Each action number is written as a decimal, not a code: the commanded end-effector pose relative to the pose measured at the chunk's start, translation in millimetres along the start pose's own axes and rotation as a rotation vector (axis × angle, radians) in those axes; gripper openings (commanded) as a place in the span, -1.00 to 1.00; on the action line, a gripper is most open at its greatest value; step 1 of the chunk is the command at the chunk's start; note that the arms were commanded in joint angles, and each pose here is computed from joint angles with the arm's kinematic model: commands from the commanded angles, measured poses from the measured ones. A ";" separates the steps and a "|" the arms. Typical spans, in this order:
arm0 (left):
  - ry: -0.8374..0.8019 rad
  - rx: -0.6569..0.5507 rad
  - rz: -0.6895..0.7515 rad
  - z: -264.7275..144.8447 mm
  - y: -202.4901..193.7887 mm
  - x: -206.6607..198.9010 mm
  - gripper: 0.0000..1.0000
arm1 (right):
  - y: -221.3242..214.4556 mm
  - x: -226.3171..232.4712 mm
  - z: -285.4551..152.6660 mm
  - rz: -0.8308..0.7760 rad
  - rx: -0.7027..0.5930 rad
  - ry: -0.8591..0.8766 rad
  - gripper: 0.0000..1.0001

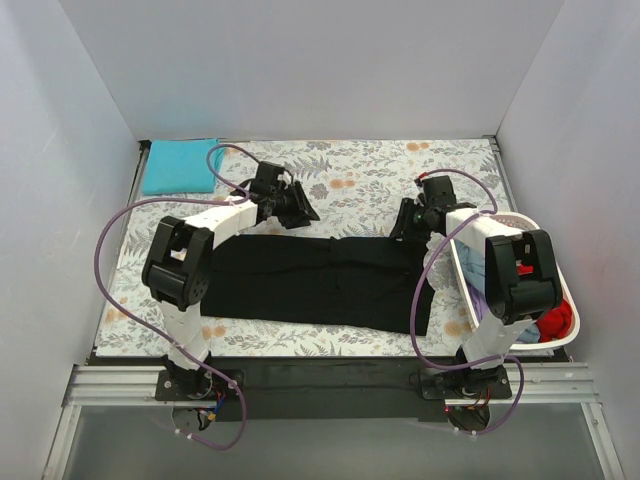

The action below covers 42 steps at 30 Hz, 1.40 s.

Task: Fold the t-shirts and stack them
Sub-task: Fold the tshirt

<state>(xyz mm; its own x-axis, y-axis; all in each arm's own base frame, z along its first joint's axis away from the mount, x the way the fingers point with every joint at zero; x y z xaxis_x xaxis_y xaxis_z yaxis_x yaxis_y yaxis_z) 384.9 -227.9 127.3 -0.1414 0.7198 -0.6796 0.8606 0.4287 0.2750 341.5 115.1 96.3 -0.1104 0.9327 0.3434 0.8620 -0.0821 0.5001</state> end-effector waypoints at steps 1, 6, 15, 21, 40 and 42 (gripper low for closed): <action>-0.112 0.065 0.043 2.3 -8.3 -28.9 -0.29 | 19.7 8.1 0.4 -0.013 -0.055 0.041 0.02; -0.135 0.127 0.063 18.6 -27.9 -39.8 -0.29 | 19.2 7.4 6.3 -0.011 -0.043 0.041 0.02; -0.148 0.192 0.070 31.6 -44.9 -48.9 -0.31 | 17.9 10.7 10.2 0.008 -0.036 0.080 -0.11; -0.106 0.184 0.067 33.5 -48.0 -45.1 -0.32 | 18.2 13.4 10.7 0.010 -0.035 0.098 -0.26; -0.030 0.185 0.078 30.8 -47.7 -37.2 -0.32 | 30.2 24.6 -0.9 -0.004 -0.077 0.156 -0.97; -0.038 0.196 0.077 31.0 -49.0 -37.7 -0.33 | 31.1 25.9 -2.9 -0.006 -0.081 0.162 -0.97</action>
<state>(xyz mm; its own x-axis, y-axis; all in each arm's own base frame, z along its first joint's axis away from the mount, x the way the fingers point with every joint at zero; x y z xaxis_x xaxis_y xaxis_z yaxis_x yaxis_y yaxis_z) 362.0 -287.4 103.5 -0.0964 0.7393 -0.6665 0.9431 0.2819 0.1764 349.0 129.2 93.4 -0.1395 0.8877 0.4388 0.8712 -0.1007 0.4805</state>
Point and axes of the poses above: each gripper's point midway between its finger pads, its own z axis out along the fingers, its own x axis along the line the jaws close on, y = z × x, the point moved 6 cm from there along -z, back along the fingers, and after that the axes turned 7 degrees about -z, right-handed, at the moved point
